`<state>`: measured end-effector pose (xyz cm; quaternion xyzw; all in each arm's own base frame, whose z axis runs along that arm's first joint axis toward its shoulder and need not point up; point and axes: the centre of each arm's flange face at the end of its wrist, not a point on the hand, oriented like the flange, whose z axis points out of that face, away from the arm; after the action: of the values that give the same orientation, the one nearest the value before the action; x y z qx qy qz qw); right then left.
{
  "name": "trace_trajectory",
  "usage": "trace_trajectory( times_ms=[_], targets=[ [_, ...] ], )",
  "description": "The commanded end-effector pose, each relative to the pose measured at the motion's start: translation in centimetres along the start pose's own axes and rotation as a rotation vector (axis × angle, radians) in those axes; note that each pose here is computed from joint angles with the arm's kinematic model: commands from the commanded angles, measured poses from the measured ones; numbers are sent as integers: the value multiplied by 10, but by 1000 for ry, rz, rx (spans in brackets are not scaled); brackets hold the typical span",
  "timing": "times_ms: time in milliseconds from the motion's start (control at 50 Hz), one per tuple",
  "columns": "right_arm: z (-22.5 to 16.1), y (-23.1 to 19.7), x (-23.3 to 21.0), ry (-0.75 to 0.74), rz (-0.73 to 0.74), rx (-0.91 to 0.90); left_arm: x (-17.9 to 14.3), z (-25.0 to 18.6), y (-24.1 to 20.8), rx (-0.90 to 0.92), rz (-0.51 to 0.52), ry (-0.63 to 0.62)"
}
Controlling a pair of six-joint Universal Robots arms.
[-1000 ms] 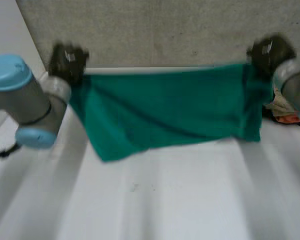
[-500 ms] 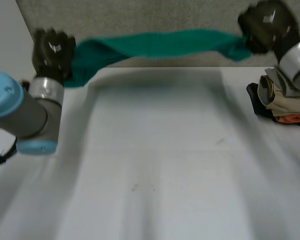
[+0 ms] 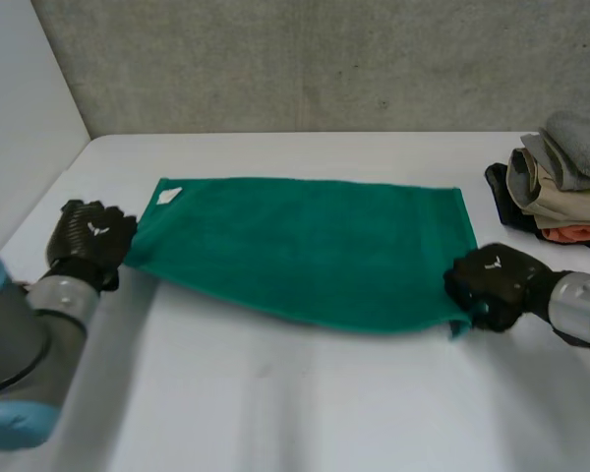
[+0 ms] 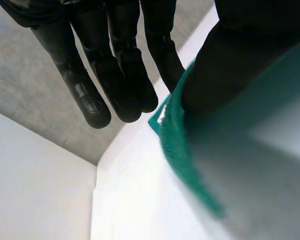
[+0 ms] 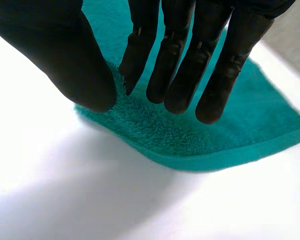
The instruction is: Fold the laundry.
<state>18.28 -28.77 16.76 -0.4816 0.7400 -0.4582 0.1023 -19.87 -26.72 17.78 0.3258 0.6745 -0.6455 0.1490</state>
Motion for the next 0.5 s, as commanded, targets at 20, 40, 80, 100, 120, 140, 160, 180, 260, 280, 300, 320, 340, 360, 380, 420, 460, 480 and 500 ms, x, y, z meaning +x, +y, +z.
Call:
trace_trajectory(
  times_ms=[20, 40, 80, 100, 120, 140, 160, 180, 260, 280, 300, 320, 340, 360, 380, 420, 460, 480, 500],
  targets=[
    [-63, -12, -17, -120, 86, -286, 3, -77, 8, -283, 152, 326],
    [-67, -10, -17, -132, 69, -317, 3, -83, 10, -321, 161, 363],
    [-72, -8, -16, -146, -5, -347, 3, -89, 8, -345, 167, 401],
    [-71, -8, -15, -140, -26, -342, 2, -88, 6, -333, 166, 399],
    [-70, -8, -14, -127, -35, -334, 2, -86, 4, -320, 167, 395],
    [-67, -7, -10, -95, -39, -316, 2, -83, 2, -301, 167, 388],
    [-64, -7, -9, -76, -41, -303, 1, -76, -2, -252, 169, 364],
    [-61, -8, -7, -56, -43, -289, 1, -72, -5, -224, 171, 349],
    [-39, -4, 4, 36, -43, -209, 3, -40, -12, -97, 166, 261],
    [-32, -3, 4, 49, -48, -191, 5, -33, -15, -66, 163, 247],
    [-20, -3, 6, 77, -80, -161, 9, -25, -17, -34, 163, 235],
    [-13, -5, 5, 89, -97, -142, 15, -10, -26, 38, 164, 206],
    [-7, -6, 5, 101, -112, -126, 18, -2, -28, 68, 165, 189],
    [-1, -8, 5, 118, -132, -104, 21, 7, -30, 91, 168, 172],
    [8, -11, 10, 162, -168, -78, 24, 16, -31, 114, 173, 160],
    [17, -10, 17, 215, -194, -71, 33, 43, -31, 167, 178, 122],
    [31, -8, 29, 290, -226, -61, 38, 72, -31, 202, 178, 67],
    [35, -8, 32, 314, -239, -56, 38, 80, -31, 209, 177, 51],
    [39, -9, 36, 337, -256, -50, 40, 87, -30, 209, 178, 40]
  ],
)
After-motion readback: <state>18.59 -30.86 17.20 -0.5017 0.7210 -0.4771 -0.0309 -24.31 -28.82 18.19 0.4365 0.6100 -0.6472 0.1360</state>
